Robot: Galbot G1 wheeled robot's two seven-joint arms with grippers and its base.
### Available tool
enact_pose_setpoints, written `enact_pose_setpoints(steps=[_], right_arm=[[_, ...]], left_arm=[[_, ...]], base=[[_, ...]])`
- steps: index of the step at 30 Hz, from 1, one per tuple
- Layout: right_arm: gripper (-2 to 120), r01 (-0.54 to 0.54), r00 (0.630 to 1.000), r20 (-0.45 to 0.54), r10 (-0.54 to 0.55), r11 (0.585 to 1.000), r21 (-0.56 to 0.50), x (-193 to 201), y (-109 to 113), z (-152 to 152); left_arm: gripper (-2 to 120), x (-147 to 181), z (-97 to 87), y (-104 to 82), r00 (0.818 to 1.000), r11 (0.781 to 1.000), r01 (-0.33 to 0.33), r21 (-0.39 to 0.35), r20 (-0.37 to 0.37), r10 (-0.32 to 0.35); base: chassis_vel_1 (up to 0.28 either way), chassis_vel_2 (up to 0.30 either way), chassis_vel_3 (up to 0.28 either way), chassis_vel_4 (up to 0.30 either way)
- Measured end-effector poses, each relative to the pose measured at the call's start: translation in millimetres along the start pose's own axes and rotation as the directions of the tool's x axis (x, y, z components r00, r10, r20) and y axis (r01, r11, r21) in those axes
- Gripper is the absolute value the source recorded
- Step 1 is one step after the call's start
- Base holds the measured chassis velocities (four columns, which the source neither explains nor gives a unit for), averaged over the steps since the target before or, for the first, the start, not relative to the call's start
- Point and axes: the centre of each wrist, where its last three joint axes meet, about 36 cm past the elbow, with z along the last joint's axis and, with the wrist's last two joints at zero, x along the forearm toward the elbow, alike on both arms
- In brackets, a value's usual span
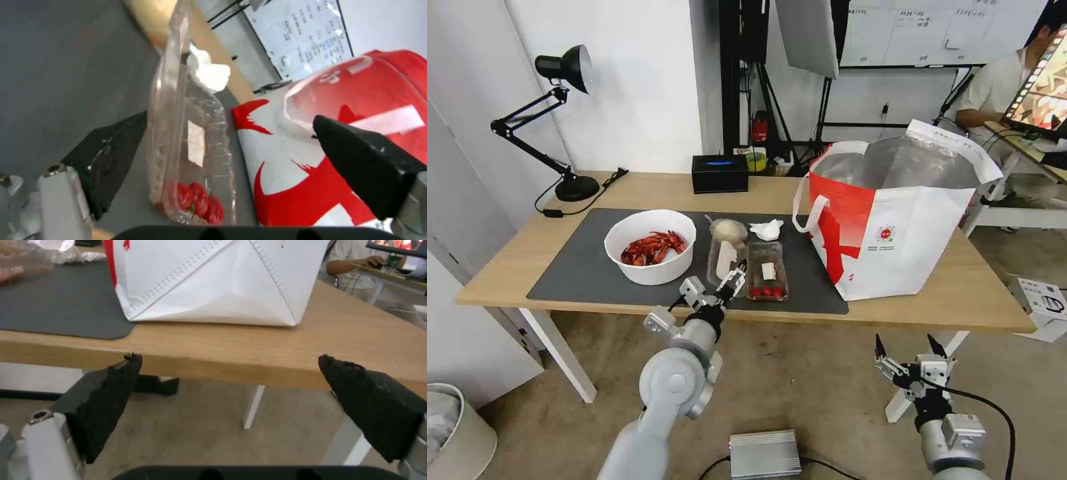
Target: Pick up the trash from the table and place it into the takeout bag.
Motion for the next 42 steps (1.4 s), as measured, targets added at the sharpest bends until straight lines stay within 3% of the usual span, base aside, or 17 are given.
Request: enact_pose_setpoints(steps=[9, 17, 20, 21, 24, 25, 28, 29, 32, 33, 34, 37, 38, 41, 42], right_arm=[[100, -0.004, 1.0, 0.009, 0.004, 1.0, -0.015, -1, 2, -2], [100, -0.01, 1.0, 0.022, 0.011, 1.0, -0.018, -2, -1, -7], [100, -0.011, 1.0, 0.022, 0.012, 1.0, -0.018, 0, -1, -8], [100, -0.011, 1.0, 0.022, 0.012, 1.0, -0.018, 0, -1, -8], [100, -0.008, 1.0, 0.025, 0.009, 0.999, -0.033, 0, 0, -10], [100, -0.008, 1.0, 0.025, 0.009, 0.999, -0.033, 0, 0, -10], [100, 0.019, 0.999, 0.036, -0.016, 0.996, -0.086, -1, 4, -15], [100, 0.019, 0.999, 0.036, -0.016, 0.996, -0.086, -1, 4, -15], [100, 0.064, 0.997, 0.055, -0.056, 0.987, -0.146, -2, 8, -24], [100, 0.064, 0.997, 0.055, -0.056, 0.987, -0.146, -2, 8, -24], [100, 0.081, 0.996, 0.063, -0.071, 0.982, -0.173, -4, 10, -28], [100, 0.125, 0.992, 0.066, -0.112, 0.958, -0.259, -7, 16, -40], [100, 0.125, 0.992, 0.066, -0.112, 0.958, -0.259, -7, 16, -40], [100, 0.177, 0.984, 0.053, -0.17, 0.913, -0.368, -13, 30, -55], [100, 0.177, 0.984, 0.053, -0.17, 0.913, -0.368, -13, 30, -55]], left_arm=[[100, 2, 6.0, -1.0, 0.998, 0.99, -0.044, -0.137, 0.049, 0.051], [100, -2, 26.0, -4.3, 0.989, 0.957, -0.134, -0.256, 0.022, 0.144], [100, -6, 35.4, -5.5, 0.981, 0.928, -0.178, -0.328, 0.011, 0.192], [100, -6, 35.4, -5.5, 0.981, 0.928, -0.178, -0.328, 0.011, 0.192], [95, -11, 40.1, -0.6, 0.978, 0.883, -0.186, -0.432, 0.008, 0.21], [95, -11, 40.1, -0.6, 0.978, 0.883, -0.186, -0.432, 0.008, 0.21], [85, -18, 42.0, 10.8, 0.976, 0.813, -0.167, -0.558, 0.022, 0.215], [85, -18, 42.0, 10.8, 0.976, 0.813, -0.167, -0.558, 0.022, 0.215], [70, -29, 40.4, 29.4, 0.968, 0.707, -0.131, -0.695, 0.063, 0.242], [70, -29, 40.4, 29.4, 0.968, 0.707, -0.131, -0.695, 0.063, 0.242], [65, -31, 38.4, 35.2, 0.965, 0.669, -0.125, -0.732, 0.065, 0.252], [52, -34, 32.7, 46.5, 0.96, 0.591, -0.125, -0.797, 0.053, 0.274], [52, -34, 32.7, 46.5, 0.96, 0.591, -0.125, -0.797, 0.053, 0.274], [36, -35, 25.7, 57.8, 0.951, 0.48, -0.135, -0.867, 0.023, 0.309], [36, -35, 25.7, 57.8, 0.951, 0.48, -0.135, -0.867, 0.023, 0.309]], base=[[0.0, 0.0, 0.0, 0.0], [0.0, 0.0, 0.0, 0.0], [0.0, 0.0, 0.0, 0.0], [0.0, 0.0, 0.0, 0.0], [0.0, 0.0, 0.0, 0.0], [0.0, 0.0, 0.0, 0.0], [0.0, 0.0, 0.0, 0.0], [0.0, 0.0, 0.0, 0.0], [0.0, 0.0, 0.0, 0.0], [0.0, 0.0, 0.0, 0.0], [0.0, 0.0, 0.0, 0.0], [0.0, 0.0, 0.0, 0.0], [0.0, 0.0, 0.0, 0.0], [0.0, 0.0, 0.0, 0.0], [0.0, 0.0, 0.0, 0.0]])
